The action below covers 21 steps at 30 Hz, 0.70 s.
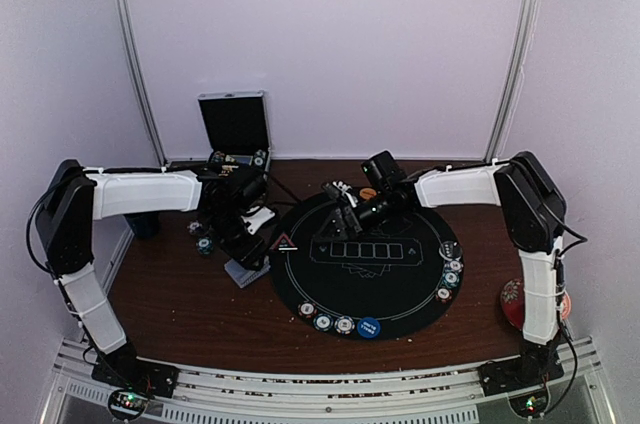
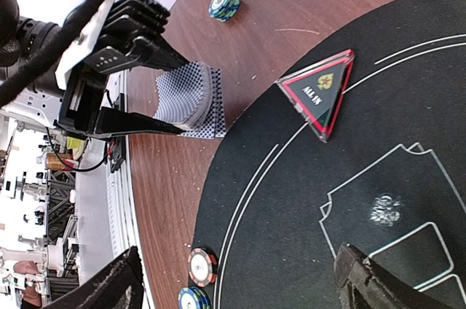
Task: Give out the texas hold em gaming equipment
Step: Pass from the left arm to the right
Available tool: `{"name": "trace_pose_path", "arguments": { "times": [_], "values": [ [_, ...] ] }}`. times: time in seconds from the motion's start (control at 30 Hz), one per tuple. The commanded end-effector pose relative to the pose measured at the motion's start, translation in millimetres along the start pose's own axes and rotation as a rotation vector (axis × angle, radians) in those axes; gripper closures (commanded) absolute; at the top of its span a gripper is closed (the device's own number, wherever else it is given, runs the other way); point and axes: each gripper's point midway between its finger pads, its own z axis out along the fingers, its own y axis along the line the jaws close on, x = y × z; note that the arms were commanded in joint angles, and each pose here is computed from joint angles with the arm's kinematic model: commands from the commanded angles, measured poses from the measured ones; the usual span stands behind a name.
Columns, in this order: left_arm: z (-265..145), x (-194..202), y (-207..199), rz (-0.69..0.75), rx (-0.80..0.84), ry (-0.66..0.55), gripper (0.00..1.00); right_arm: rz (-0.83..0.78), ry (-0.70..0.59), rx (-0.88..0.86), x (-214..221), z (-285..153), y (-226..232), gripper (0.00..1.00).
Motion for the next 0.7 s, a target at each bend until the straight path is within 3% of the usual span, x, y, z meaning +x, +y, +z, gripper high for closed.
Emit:
{"name": "trace_pose_path", "arguments": {
  "times": [0.0,0.43,0.67],
  "values": [
    [-15.7,-13.3,-2.6,0.004,-0.004,-0.054,0.44,-0.009,0.009,-0.028,2.2,8.1,6.6,0.08],
    [-41.6,-18.9,-2.3,0.006,-0.023,-0.108,0.44,-0.022,0.054,-0.053,12.0,25.2,12.7,0.08],
    [-36.6,-32.0,-27.6,0.063,-0.006,-0.11,0.44,0.044,0.06,-0.178,10.6,32.0,30.1,0.09]
  ]
}}
